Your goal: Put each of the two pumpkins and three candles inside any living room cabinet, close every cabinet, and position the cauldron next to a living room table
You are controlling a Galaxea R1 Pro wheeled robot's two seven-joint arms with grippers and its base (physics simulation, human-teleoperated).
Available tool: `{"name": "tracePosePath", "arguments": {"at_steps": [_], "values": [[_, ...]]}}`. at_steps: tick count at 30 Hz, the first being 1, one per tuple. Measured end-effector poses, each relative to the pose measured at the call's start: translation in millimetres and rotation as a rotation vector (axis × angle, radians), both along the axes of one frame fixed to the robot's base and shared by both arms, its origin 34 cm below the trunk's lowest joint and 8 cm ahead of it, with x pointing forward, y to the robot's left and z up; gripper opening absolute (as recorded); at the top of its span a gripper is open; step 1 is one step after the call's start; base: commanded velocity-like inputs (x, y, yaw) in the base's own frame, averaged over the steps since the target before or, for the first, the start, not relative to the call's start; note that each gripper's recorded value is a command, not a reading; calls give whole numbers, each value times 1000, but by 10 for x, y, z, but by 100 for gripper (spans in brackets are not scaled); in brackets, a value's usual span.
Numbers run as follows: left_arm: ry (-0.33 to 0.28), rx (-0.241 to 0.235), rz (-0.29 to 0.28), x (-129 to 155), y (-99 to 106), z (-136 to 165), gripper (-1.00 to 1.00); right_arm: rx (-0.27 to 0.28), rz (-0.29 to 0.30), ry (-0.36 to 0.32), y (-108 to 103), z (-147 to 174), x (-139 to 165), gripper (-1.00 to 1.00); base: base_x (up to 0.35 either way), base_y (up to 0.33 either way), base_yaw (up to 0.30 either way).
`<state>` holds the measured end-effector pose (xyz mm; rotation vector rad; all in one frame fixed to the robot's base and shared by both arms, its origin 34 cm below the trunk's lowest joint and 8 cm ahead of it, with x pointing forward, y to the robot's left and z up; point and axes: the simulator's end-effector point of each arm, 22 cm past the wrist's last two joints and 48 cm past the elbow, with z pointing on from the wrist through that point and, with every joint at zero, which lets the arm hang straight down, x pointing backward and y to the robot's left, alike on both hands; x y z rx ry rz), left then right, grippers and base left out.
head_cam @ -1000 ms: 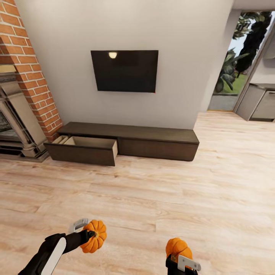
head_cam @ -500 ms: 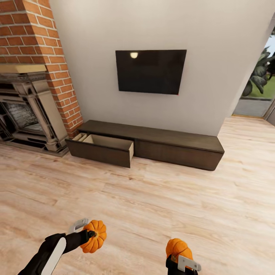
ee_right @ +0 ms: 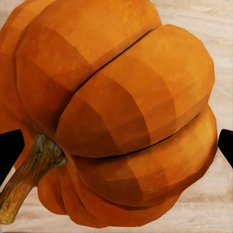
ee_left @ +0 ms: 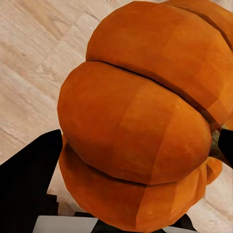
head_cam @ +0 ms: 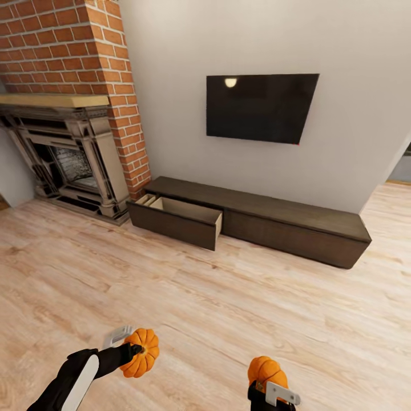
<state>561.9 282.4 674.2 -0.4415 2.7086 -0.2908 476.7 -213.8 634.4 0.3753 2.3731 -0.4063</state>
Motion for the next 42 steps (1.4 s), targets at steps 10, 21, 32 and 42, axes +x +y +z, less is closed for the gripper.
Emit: {"name": "tracePosePath", "arguments": {"at_steps": [10, 21, 32, 42], "values": [[0, 0, 0, 0, -1, 0, -100, 0, -1, 0, -1, 0, -1, -100, 57, 0, 292], [0, -1, 1, 0, -1, 0, -100, 1, -1, 0, 0, 0, -1, -100, 93, 0, 292], [0, -1, 1, 0, -1, 0, -100, 1, 0, -1, 3, 0, -1, -100, 123, 0, 292], [-4, 0, 2, 8, 0, 3, -100, 1, 0, -1, 2, 0, -1, -100, 311, 0, 292]]}}
